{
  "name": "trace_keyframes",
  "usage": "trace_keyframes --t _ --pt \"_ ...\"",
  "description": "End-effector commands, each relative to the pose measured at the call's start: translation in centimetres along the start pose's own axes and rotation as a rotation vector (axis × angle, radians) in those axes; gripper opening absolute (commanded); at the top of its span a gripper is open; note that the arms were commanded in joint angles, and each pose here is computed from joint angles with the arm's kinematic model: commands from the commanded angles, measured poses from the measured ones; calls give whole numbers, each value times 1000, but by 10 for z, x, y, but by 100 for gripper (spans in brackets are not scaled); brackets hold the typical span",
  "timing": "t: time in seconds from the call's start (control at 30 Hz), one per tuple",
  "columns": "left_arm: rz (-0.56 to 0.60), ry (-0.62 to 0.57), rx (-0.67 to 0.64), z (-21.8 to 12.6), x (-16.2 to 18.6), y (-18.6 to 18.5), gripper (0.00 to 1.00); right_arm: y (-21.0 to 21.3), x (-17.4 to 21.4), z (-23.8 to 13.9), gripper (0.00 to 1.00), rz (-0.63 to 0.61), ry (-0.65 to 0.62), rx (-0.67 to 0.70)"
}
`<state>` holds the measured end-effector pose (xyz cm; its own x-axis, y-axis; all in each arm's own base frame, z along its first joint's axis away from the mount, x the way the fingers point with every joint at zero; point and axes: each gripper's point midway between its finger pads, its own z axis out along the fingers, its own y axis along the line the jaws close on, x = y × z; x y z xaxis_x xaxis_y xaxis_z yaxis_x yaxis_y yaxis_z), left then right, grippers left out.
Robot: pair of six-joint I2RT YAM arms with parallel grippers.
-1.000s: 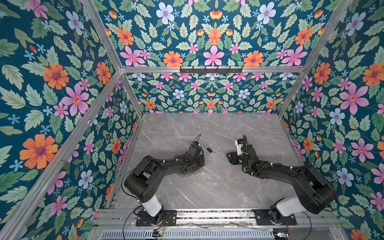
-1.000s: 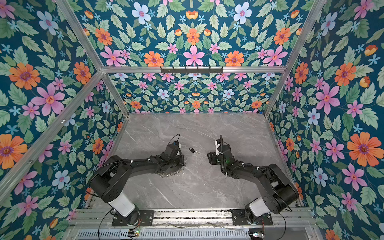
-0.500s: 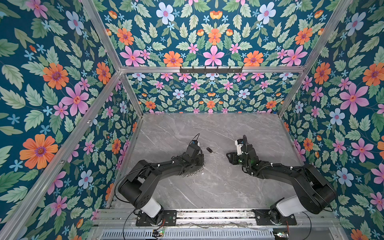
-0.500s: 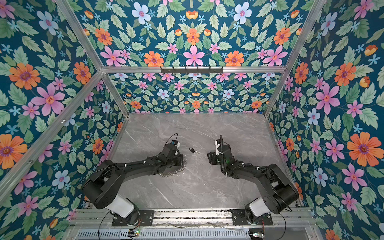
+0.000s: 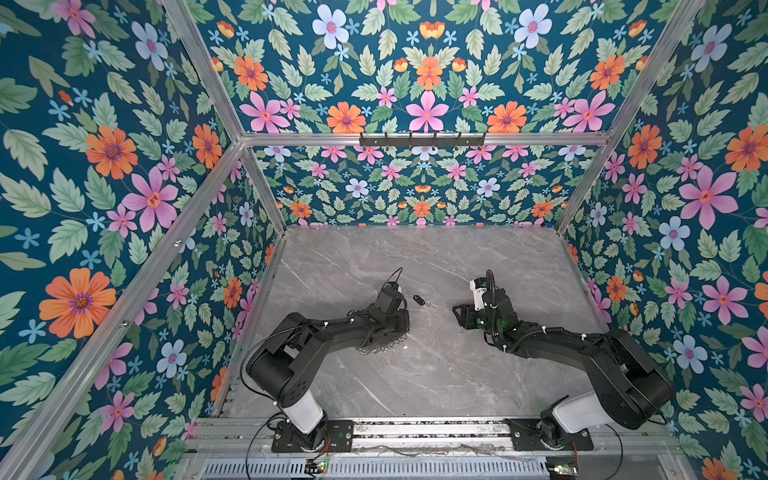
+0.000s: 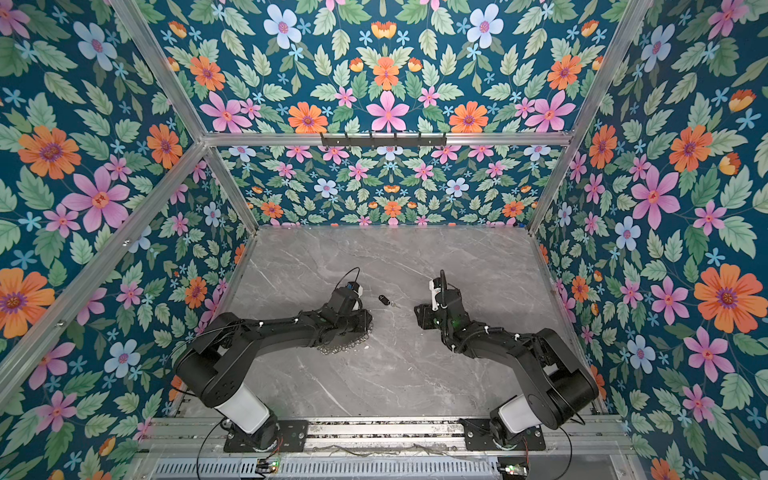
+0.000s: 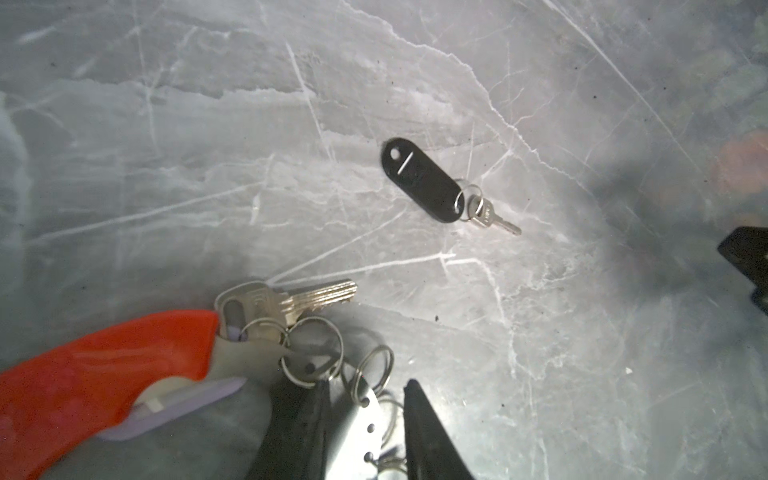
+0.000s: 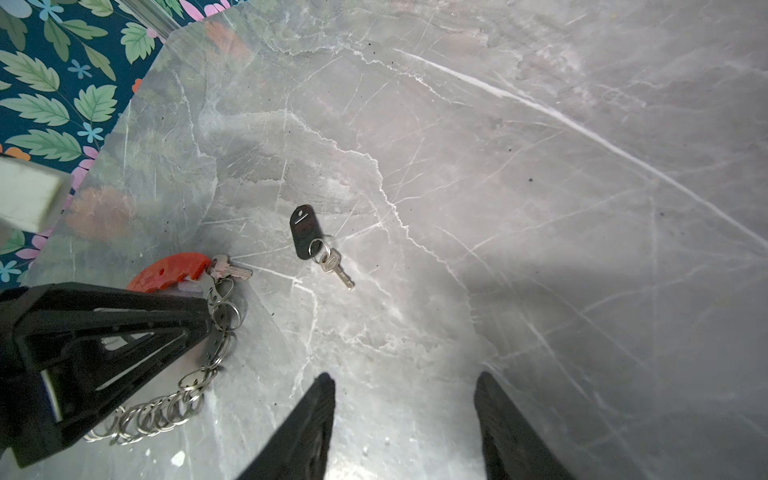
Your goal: Put the keys on the keyring
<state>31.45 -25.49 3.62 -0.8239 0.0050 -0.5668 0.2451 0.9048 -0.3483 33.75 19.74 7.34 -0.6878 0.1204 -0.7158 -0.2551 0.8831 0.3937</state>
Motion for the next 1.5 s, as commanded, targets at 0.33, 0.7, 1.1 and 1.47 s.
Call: trace_keyframes --t 0.33,0.7,1.1,1.47 --pt "10 5 -5 6 -3 -1 33 2 -2 0 55 -1 2 -7" --pt "16 3 5 7 -6 -5 28 2 -1 1 55 -1 6 -6" --pt "37 20 0 12 0 -5 22 2 -1 1 55 -2 10 -7" --pt "299 46 87 3 -9 -28 33 3 0 2 55 -2 14 -12"
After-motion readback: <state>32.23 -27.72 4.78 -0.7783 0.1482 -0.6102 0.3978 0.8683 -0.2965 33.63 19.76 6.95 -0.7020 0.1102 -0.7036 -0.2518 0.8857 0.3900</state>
